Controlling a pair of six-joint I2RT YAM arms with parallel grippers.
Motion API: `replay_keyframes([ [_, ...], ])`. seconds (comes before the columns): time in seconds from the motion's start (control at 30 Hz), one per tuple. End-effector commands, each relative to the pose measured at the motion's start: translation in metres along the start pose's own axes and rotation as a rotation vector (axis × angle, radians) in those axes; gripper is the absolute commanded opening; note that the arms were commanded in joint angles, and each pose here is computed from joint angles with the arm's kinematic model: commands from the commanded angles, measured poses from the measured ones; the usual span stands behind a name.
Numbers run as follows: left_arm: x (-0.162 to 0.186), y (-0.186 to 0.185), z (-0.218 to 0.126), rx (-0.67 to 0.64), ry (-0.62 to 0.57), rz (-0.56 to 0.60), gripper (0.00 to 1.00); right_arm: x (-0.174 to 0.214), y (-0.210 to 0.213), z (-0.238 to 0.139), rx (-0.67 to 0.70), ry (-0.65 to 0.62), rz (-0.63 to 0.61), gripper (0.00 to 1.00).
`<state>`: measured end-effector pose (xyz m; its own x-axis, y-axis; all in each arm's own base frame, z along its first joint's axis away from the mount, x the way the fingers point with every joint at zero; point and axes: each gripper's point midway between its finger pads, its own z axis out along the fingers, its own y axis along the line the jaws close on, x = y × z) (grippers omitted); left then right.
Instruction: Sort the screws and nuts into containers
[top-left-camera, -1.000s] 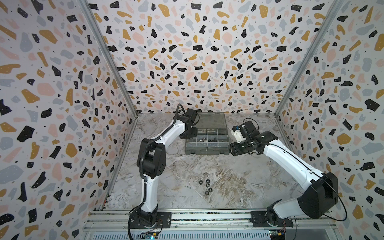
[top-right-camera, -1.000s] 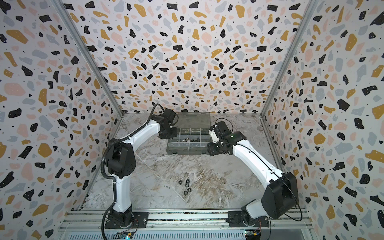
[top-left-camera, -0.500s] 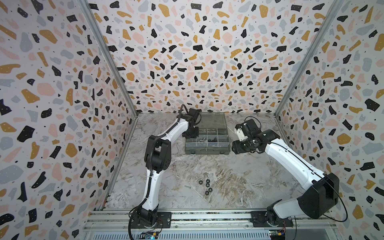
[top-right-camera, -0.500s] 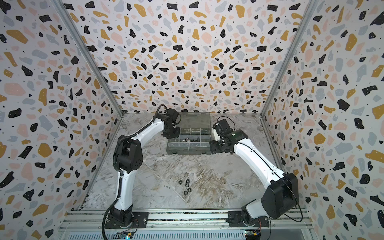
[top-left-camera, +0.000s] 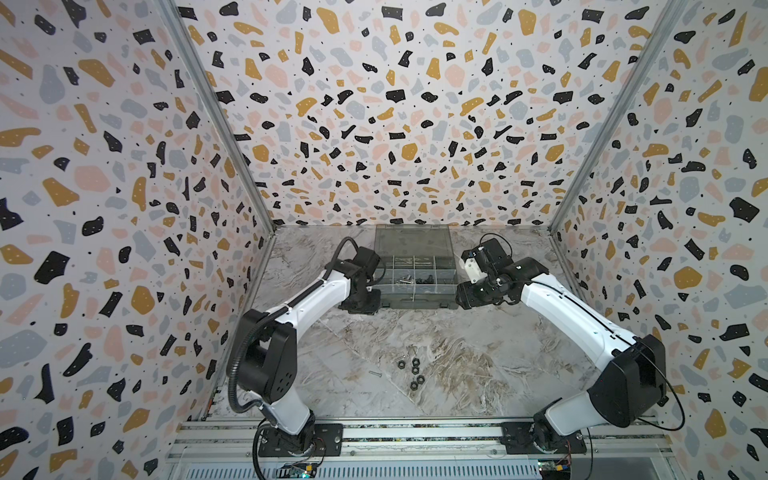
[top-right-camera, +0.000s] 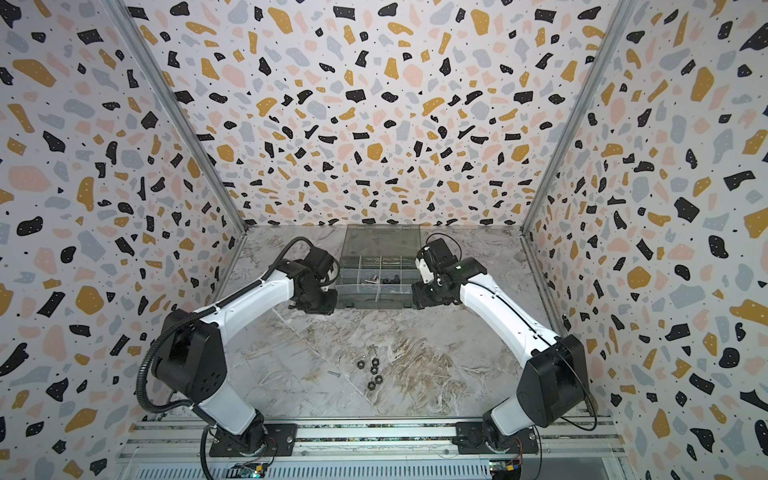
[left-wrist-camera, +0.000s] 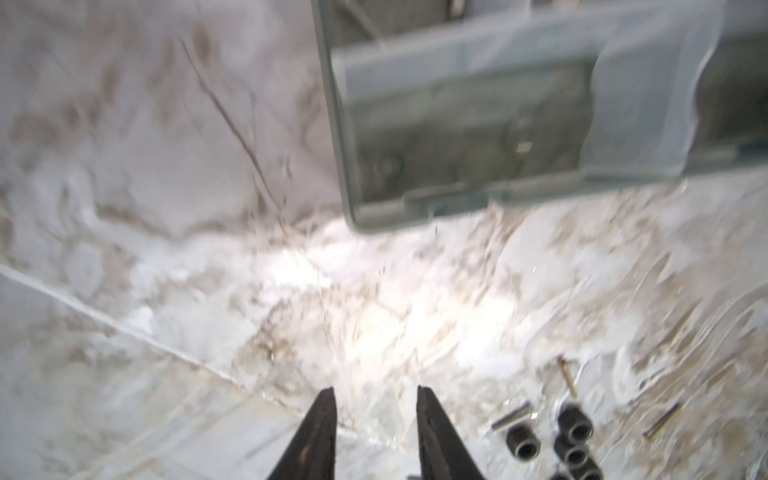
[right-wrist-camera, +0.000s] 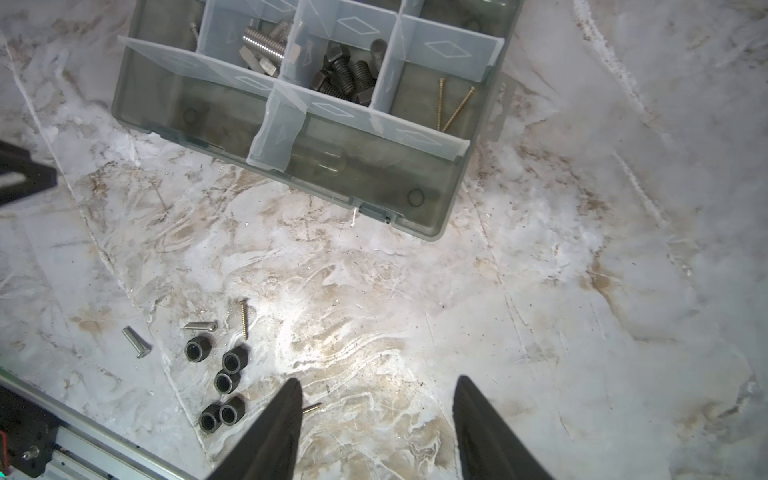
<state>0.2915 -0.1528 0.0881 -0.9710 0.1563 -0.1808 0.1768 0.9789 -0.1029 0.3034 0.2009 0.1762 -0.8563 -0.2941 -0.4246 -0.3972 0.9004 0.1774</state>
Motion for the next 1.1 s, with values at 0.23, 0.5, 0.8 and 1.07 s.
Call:
replay_keyframes([
  [0.23,0.087,-0.013,0.013,0.069,0.091,-0.048,0.35,-0.013,0.04,-0.009,-0.065,-0.026,-0.102,0.6],
  [0.5,0.114,-0.022,0.021,0.094,0.132,-0.066,0.38,0.0,0.048,-0.008,-0.073,-0.012,-0.112,0.6],
  [0.8,0.118,-0.049,0.026,0.118,0.13,0.055,0.4,0.015,0.044,-0.01,-0.067,-0.005,-0.102,0.6],
  [1.07,0.128,-0.04,0.025,0.039,0.129,0.197,0.48,0.022,0.039,-0.015,-0.049,-0.012,-0.105,0.6],
])
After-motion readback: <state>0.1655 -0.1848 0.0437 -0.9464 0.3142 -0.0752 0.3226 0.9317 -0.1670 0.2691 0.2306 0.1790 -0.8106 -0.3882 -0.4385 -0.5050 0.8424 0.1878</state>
